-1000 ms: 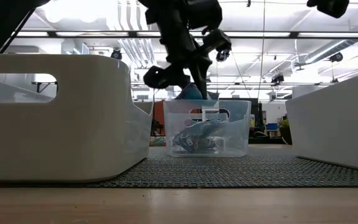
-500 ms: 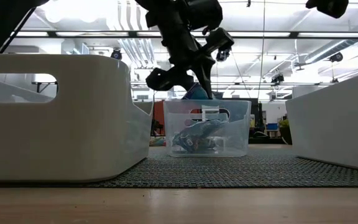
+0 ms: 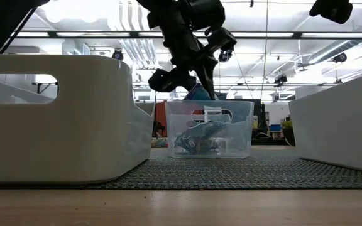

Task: Pick and place Granola Bars by type
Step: Put the blue granola bar into the transparent bin, then put the orange granola bar into the white bin

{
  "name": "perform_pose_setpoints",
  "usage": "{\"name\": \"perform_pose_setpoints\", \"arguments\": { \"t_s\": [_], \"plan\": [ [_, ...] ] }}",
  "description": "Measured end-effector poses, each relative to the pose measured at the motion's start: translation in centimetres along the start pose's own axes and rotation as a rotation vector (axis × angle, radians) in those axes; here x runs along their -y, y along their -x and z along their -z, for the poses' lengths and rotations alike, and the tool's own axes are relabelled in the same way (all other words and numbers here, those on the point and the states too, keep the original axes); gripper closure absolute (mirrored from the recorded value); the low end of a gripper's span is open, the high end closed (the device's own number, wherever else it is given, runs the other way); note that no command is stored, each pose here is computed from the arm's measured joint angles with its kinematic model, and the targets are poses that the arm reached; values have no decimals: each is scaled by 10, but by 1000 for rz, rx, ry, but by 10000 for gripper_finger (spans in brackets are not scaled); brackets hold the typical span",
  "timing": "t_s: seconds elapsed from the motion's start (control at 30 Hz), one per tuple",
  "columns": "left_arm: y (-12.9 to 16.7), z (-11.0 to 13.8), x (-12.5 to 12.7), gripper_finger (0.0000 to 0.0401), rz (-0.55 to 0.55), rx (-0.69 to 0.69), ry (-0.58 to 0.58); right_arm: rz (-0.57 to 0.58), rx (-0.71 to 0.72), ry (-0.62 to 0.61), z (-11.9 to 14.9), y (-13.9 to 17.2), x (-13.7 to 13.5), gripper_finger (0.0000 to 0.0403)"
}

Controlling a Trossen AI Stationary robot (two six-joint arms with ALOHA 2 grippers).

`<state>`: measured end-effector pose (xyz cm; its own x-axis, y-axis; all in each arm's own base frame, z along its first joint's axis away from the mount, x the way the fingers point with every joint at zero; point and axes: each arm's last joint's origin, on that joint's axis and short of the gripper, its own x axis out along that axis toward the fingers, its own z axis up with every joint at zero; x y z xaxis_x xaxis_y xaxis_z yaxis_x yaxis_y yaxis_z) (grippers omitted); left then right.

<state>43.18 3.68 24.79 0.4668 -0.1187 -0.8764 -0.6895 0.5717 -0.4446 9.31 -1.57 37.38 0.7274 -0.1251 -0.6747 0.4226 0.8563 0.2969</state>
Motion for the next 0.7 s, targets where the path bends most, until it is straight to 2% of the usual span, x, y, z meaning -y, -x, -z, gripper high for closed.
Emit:
{"name": "perform_pose_setpoints", "arguments": {
  "t_s": [0.27,0.57,0.7],
  "plan": [
    [0,0,0,325,3,-3,-17,1,-3,-2,1,-1,0,394],
    [0,0,0,230,2,-3,-14,1,-2,-2,1,-1,0,394],
    [0,0,0,206,8,-9,-50,1,-3,-2,1,-1,0,394]
  ]
}}
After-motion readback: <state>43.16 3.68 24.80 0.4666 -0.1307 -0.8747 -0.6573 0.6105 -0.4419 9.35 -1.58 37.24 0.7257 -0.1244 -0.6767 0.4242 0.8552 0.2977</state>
